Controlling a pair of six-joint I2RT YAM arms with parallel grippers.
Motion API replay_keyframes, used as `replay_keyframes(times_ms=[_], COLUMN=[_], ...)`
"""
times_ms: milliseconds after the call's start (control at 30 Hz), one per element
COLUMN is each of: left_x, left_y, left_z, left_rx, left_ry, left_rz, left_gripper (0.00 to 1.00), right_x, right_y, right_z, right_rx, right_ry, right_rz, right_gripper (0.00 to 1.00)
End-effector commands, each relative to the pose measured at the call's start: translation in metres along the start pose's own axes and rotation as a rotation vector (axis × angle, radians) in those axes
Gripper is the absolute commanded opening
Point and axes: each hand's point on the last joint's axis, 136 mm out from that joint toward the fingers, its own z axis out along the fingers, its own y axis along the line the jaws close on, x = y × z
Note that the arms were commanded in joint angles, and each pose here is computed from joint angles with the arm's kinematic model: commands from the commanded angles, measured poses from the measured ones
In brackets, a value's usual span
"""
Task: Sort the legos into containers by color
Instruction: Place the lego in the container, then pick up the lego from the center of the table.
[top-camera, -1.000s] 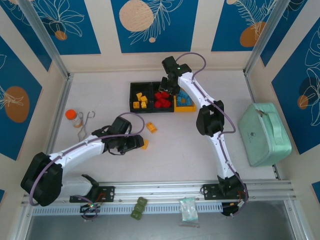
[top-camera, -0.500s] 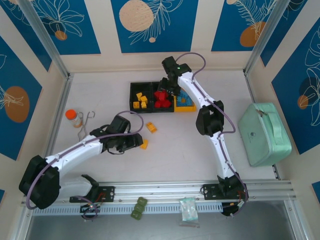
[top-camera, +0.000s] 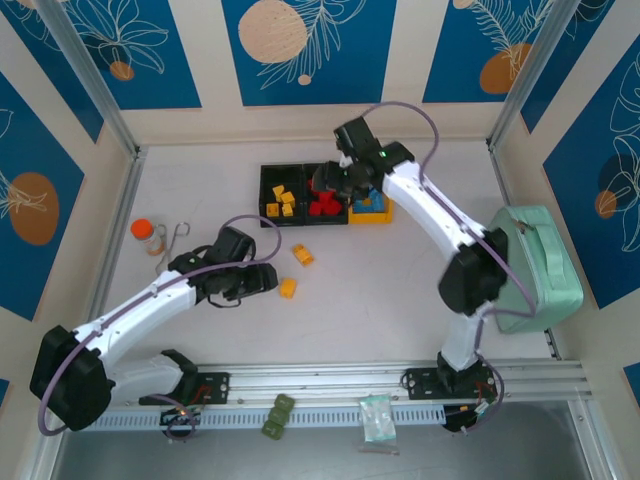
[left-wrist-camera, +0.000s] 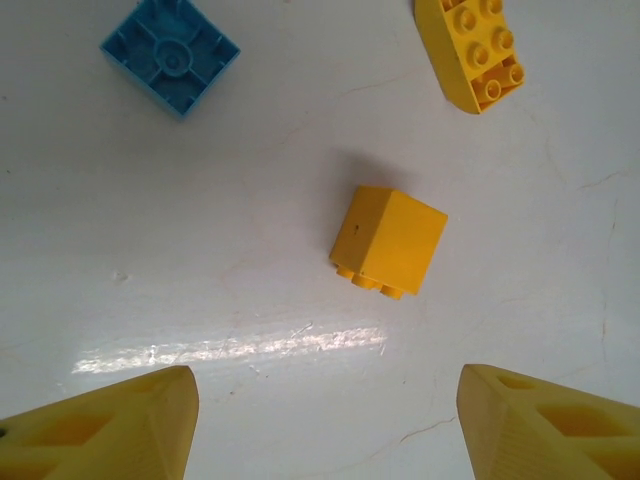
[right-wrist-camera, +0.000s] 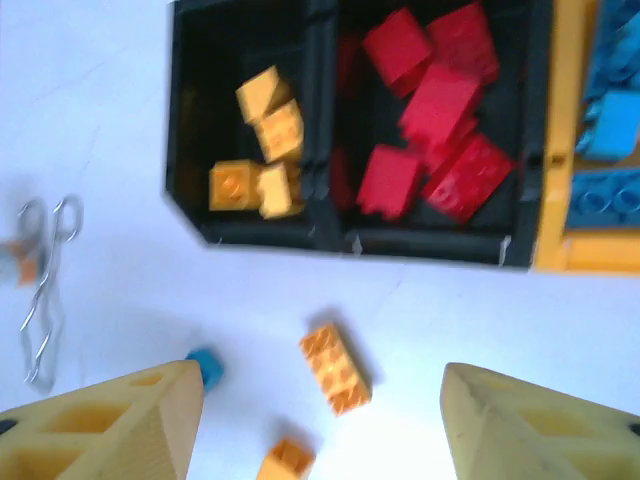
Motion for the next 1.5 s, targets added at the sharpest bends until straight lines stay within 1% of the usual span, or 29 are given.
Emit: replay_keyframes(times_ms=[0, 100, 167, 233, 400, 500, 600, 767, 900, 1067, 1133, 1233, 1300, 1467], left_x=[-0.004, -0.004, -0.002, 0.000, 0.004, 0.005, 0.004, -0.001, -0.003, -0.001, -0.001, -0.001, -0.002, -0.015], left_y=[-0.002, -0.012, -0.023, -0.030, -0.032, -0.033, -0.037, -0.033, -0.032, -0.034, -0.035, -0.035, -0.034, -0.038], left_z=[-0.005, 0.000, 0.006, 0.011, 0.028, 0.041, 0.052, 0.070, 0.084, 0.095, 0.096, 0.094, 0.089, 0.068], left_rx=[-0.036, -0.014, 0.015, 0.019, -0.097, -0.139, -0.164, -0.254, -0.286, -0.283, -0.279, -0.283, -0.288, -0.296], left_ry=[0.038, 0.068, 0.084, 0.109, 0.159, 0.185, 0.195, 0.201, 0.215, 0.229, 0.229, 0.227, 0.223, 0.174], left_rz=[0.099, 0.167, 0.207, 0.249, 0.378, 0.409, 0.429, 0.466, 0.472, 0.474, 0.474, 0.474, 0.476, 0.483], left_gripper=[0.67, 0.67, 0.67, 0.67, 0.66, 0.66, 0.65, 0.66, 0.62, 0.51, 0.44, 0.29, 0.27, 0.27], right_x=[0.023, 0.063, 0.088, 0.118, 0.193, 0.224, 0.241, 0.252, 0.257, 0.260, 0.260, 0.259, 0.257, 0.252], right_y=[0.006, -0.008, -0.012, -0.016, -0.036, -0.041, -0.046, -0.054, -0.054, -0.054, -0.054, -0.054, -0.053, -0.047], right_z=[-0.012, -0.022, -0.031, -0.037, -0.054, -0.063, -0.066, -0.065, -0.063, -0.058, -0.057, -0.057, -0.058, -0.059], right_rx=[-0.137, -0.156, -0.201, -0.250, -0.297, -0.343, -0.363, -0.349, -0.355, -0.350, -0.344, -0.341, -0.341, -0.354], right_ry=[-0.015, 0.038, 0.075, 0.144, 0.276, 0.300, 0.290, 0.279, 0.287, 0.296, 0.294, 0.291, 0.287, 0.279], right_rz=[-0.027, -0.042, -0.059, -0.075, -0.093, -0.082, -0.056, -0.028, -0.018, -0.016, -0.016, -0.019, -0.020, -0.026], right_gripper=[0.65, 0.65, 0.65, 0.65, 0.65, 0.65, 0.65, 0.66, 0.65, 0.65, 0.65, 0.65, 0.65, 0.65])
